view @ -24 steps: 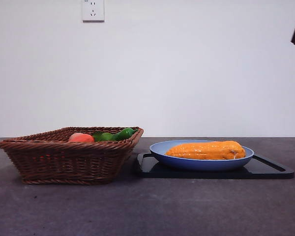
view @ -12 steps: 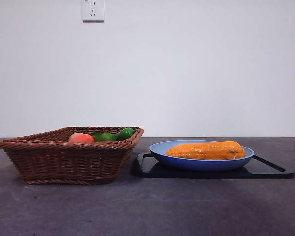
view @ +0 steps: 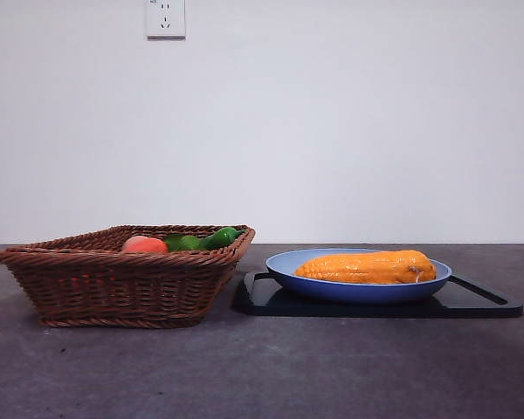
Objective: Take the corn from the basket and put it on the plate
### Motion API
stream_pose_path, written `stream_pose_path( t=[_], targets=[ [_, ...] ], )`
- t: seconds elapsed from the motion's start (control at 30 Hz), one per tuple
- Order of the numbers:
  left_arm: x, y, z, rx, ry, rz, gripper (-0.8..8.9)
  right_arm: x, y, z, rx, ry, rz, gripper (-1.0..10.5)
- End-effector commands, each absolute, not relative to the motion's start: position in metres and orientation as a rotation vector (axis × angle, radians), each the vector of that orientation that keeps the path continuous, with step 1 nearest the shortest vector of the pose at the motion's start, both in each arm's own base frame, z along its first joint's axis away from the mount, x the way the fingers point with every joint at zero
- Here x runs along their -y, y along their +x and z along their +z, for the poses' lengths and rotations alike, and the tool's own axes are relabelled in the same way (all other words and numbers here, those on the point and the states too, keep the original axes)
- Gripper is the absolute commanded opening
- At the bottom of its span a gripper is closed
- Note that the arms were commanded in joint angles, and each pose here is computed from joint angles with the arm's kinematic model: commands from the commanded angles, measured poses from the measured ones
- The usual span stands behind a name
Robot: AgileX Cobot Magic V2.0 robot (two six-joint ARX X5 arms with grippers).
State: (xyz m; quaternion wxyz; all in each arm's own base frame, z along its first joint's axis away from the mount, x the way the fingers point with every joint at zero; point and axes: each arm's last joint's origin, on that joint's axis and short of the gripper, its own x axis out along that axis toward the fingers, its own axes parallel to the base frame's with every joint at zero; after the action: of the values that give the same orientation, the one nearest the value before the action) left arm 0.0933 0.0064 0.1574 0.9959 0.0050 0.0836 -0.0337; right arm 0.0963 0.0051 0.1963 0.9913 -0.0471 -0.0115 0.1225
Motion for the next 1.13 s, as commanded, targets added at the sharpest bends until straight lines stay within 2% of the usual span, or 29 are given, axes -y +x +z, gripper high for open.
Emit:
stream_pose_path(
  t=[0.03,0.23,0.53,1.13],
  targets=[
    [-0.006,0.093,0.15,-0.229,-0.005,-0.071,0.08,-0.005,0.096,0.186,0.034,-0.093,0.238,0.0],
    [-0.006,0.093,0.15,-0.229,-0.005,-0.071,0.08,-0.005,0.097,0.167,0.012,-0.086,0.239,0.0],
    [-0.006,0.093,0.15,-0.228,-0.005,-0.071,0.08,-0.005,0.095,0.151,-0.143,-0.064,0.245,0.0],
    [-0.006,0.093,0.15,-0.228,-0.005,-0.071,0.08,-0.005,0.095,0.152,-0.14,-0.064,0.243,0.0]
  ],
)
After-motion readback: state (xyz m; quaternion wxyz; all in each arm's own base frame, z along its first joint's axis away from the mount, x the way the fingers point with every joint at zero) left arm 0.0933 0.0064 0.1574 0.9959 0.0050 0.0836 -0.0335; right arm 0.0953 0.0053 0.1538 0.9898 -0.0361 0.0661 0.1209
